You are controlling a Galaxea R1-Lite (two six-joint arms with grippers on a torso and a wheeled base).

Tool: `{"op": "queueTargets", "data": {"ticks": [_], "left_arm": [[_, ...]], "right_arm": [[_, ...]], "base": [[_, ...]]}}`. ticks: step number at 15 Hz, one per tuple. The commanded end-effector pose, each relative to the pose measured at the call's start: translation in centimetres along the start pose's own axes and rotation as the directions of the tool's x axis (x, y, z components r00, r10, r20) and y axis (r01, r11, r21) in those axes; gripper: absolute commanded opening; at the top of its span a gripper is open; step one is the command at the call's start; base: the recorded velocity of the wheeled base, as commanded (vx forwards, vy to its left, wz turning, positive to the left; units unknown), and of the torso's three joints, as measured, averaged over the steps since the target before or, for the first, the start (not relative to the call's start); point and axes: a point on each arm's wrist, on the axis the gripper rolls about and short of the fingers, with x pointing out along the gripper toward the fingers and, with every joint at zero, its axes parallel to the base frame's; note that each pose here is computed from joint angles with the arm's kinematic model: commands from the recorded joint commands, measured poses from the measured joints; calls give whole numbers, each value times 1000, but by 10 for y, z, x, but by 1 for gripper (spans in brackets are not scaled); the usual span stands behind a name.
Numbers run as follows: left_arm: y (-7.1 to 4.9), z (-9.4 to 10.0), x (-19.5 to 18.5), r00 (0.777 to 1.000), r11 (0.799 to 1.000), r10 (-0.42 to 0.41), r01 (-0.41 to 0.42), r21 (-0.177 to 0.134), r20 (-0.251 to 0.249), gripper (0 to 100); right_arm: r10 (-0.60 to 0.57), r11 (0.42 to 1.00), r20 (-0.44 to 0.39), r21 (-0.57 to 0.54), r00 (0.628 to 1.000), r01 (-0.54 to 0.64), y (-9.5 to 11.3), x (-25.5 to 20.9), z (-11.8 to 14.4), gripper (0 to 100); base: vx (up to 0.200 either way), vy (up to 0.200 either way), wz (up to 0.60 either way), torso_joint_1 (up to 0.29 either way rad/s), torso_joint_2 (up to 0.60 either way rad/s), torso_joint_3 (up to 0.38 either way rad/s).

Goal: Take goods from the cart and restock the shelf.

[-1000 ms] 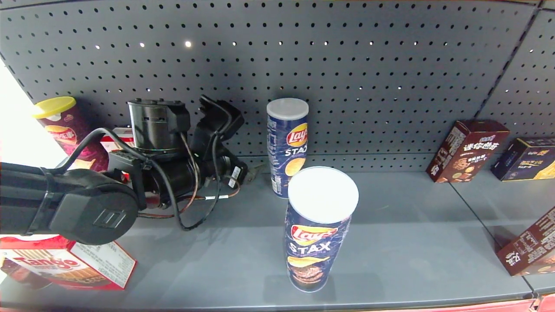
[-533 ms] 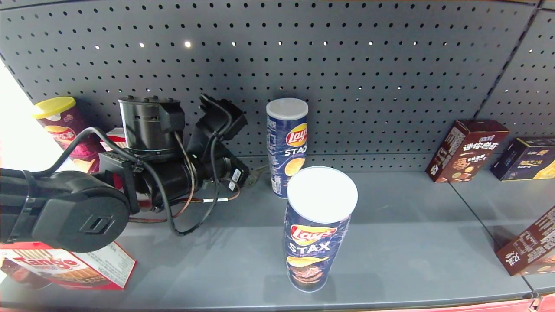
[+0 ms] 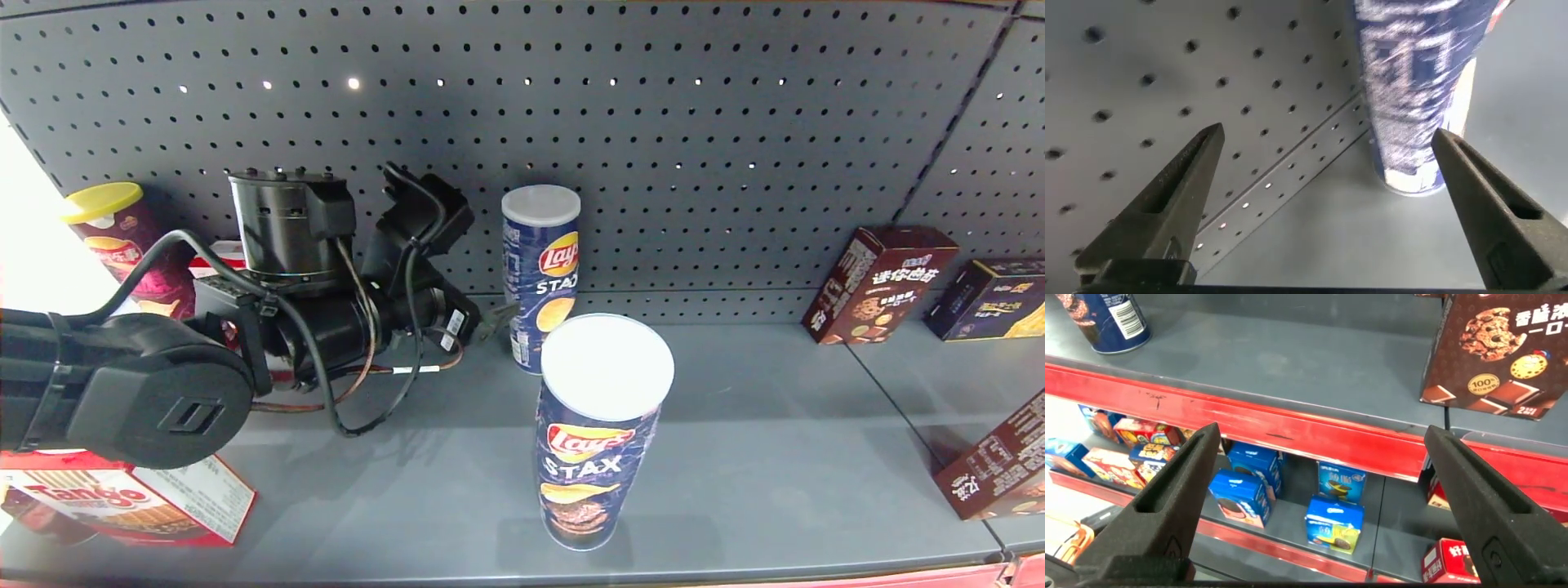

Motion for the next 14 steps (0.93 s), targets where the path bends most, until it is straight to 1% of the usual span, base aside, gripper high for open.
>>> {"op": "queueTargets", "data": {"ticks": [1, 4, 6, 11, 14], "left_arm": [[-2, -3, 6, 1000, 1000, -3, 3, -1, -11, 100], [3, 0, 15, 1000, 1000, 19, -19, -4, -2, 100], [4, 0, 16, 1000, 1000, 21, -21, -4, 1, 100], [7, -2, 14, 999, 999, 36, -36, -6, -9, 100], [7, -3, 13, 999, 999, 50, -50, -6, -14, 100]], "right_arm": [[0, 1000, -1, -1, 1000, 0, 0, 0, 0, 100], [0, 1000, -3, -1, 1000, 0, 0, 0, 0, 100], [0, 1000, -3, -1, 1000, 0, 0, 0, 0, 100], [0, 1000, -1, -1, 1000, 0, 0, 0, 0, 100], [0, 1000, -1, -1, 1000, 0, 0, 0, 0, 100]], "base": [[0, 0, 0, 0, 0, 0], [0, 0, 0, 0, 0, 0], [0, 0, 0, 0, 0, 0], [0, 0, 0, 0, 0, 0], [0, 0, 0, 0, 0, 0]]}}
